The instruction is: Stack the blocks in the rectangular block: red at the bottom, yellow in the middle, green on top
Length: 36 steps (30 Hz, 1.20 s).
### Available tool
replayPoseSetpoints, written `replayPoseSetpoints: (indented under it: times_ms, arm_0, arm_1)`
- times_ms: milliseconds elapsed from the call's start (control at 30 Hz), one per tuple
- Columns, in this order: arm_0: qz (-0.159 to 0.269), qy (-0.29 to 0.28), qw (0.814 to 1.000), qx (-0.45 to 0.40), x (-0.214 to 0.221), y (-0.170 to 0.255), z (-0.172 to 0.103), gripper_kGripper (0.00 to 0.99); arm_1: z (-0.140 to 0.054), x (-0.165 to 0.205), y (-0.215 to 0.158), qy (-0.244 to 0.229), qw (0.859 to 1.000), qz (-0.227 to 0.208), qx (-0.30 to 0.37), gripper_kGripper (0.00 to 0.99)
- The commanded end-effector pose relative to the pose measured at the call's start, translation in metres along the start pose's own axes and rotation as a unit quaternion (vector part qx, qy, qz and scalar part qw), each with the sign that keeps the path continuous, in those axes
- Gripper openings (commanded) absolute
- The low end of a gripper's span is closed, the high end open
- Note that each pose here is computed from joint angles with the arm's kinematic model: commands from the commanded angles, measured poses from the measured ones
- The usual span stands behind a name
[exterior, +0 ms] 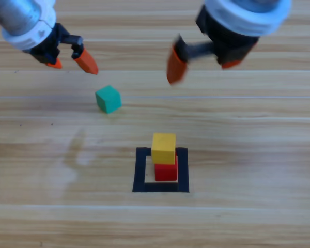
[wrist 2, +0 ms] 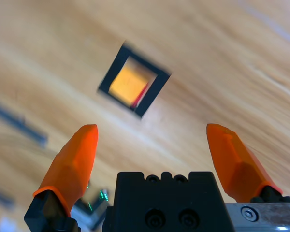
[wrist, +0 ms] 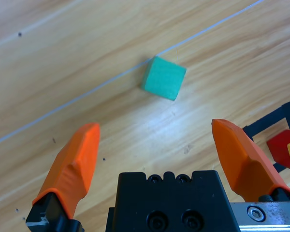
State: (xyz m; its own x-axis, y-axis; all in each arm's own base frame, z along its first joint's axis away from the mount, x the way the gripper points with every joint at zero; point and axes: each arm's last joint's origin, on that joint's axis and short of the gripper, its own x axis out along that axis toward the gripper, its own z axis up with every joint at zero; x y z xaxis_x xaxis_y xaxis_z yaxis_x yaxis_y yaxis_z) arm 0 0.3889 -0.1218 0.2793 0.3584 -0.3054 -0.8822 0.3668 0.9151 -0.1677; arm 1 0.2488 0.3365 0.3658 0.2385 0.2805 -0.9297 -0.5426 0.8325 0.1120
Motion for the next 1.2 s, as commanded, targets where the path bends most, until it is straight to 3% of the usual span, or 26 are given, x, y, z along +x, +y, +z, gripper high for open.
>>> replayPoseSetpoints:
  times_ms: [33, 133, 200, 333, 533, 1200]
  arm_0:
    - [0.017, 0.048, 0.995, 0.087, 0.043, -0.045, 0.017, 0.990]
    - [0.037, 0.079, 0.989, 0.116, 0.065, -0.060, 0.020, 0.989]
    - [0.043, 0.099, 0.986, 0.128, 0.078, -0.066, 0.023, 0.989]
    - [0.044, 0.113, 0.984, 0.132, 0.093, -0.065, 0.024, 0.990]
    - [0.044, 0.126, 0.982, 0.136, 0.105, -0.061, 0.024, 0.990]
    - [0.059, 0.148, 0.978, 0.136, 0.144, -0.028, 0.027, 0.990]
  arm_1:
    - [-0.005, 0.042, -0.077, 0.099, 0.988, 0.121, -0.011, 0.990]
    - [-0.013, 0.058, -0.098, 0.068, 0.979, 0.187, -0.048, 0.990]
    - [-0.022, 0.055, -0.102, 0.044, 0.976, 0.197, -0.075, 0.990]
    - [-0.055, 0.010, -0.104, -0.058, 0.975, 0.180, -0.114, 0.990]
    - [-0.091, -0.038, -0.106, -0.136, 0.968, 0.157, -0.143, 0.990]
    - [-0.105, -0.049, -0.103, -0.162, 0.953, 0.172, -0.190, 0.990]
